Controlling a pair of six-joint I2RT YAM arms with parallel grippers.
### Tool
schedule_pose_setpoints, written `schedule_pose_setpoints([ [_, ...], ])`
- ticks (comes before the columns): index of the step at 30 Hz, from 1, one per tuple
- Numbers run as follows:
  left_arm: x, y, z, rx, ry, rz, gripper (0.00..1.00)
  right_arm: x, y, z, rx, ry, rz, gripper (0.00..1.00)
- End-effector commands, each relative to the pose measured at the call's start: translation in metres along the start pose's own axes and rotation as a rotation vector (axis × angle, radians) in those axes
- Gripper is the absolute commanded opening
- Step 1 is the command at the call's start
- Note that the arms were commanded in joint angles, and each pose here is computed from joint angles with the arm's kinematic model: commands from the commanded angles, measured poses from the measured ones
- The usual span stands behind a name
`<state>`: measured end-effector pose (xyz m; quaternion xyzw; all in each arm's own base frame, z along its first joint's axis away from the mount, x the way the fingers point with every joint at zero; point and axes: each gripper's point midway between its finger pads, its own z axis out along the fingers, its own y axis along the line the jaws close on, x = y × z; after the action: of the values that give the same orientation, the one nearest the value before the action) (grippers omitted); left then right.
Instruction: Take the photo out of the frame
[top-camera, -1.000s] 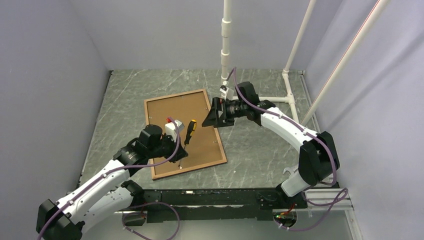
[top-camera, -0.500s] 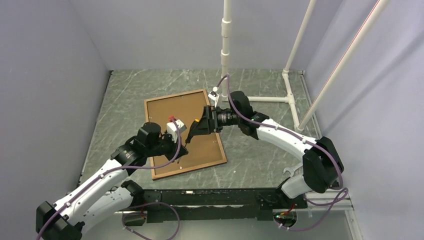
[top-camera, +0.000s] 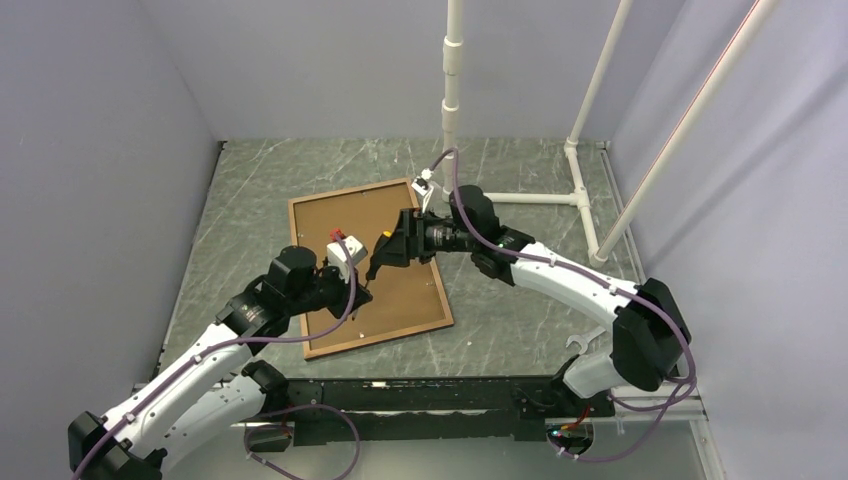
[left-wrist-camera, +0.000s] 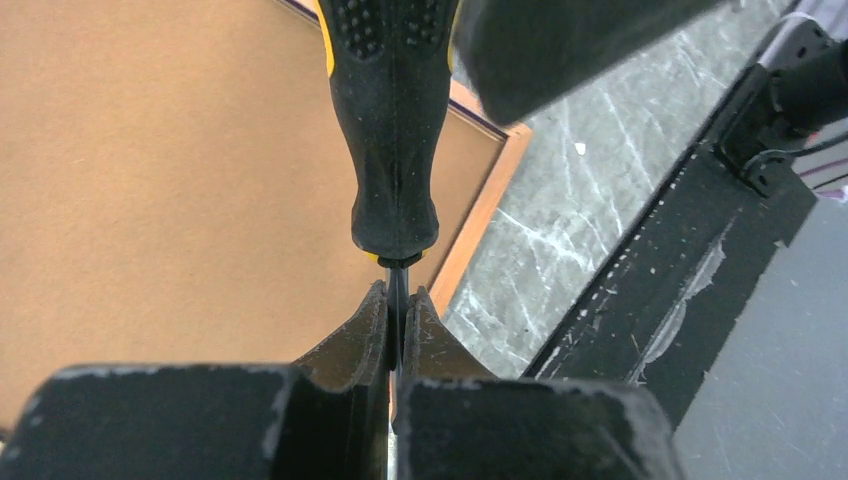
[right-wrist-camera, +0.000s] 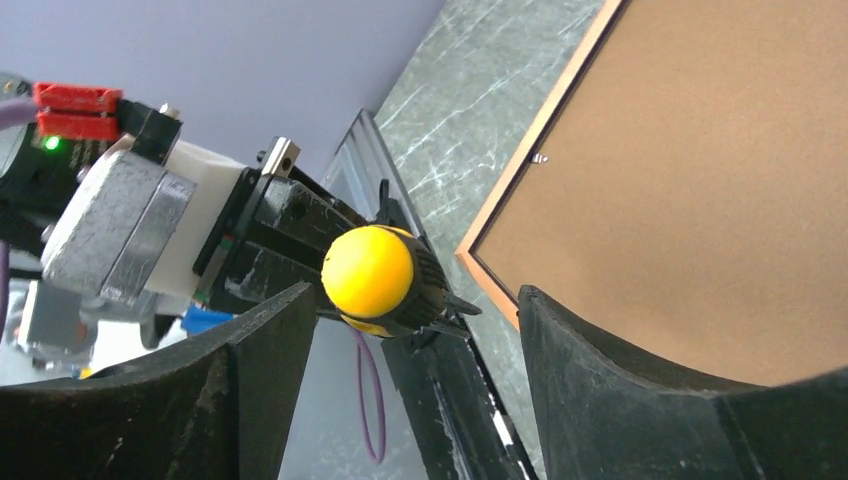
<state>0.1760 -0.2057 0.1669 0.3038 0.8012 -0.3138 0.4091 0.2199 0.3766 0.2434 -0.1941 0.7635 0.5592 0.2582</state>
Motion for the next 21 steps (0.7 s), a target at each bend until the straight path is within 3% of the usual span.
schedule_pose_setpoints([
  [1,-0.021,0.011,-0.006,-0.081,-0.070,0.040,0.00,-0.013,-0.004,0.016,0.108,-0.065,0.069,0.71],
  [3,-0.021,0.012,-0.007,-0.088,-0.072,0.040,0.00,-0.013,-0.005,0.024,0.145,-0.057,0.085,0.65],
  [8,-0.019,0.016,-0.006,-0.106,-0.061,0.035,0.00,-0.006,-0.005,0.038,0.178,-0.032,0.095,0.64],
  [21,-0.019,0.016,-0.006,-0.107,-0.065,0.034,0.00,0.012,-0.004,0.049,0.177,0.019,0.064,0.48],
])
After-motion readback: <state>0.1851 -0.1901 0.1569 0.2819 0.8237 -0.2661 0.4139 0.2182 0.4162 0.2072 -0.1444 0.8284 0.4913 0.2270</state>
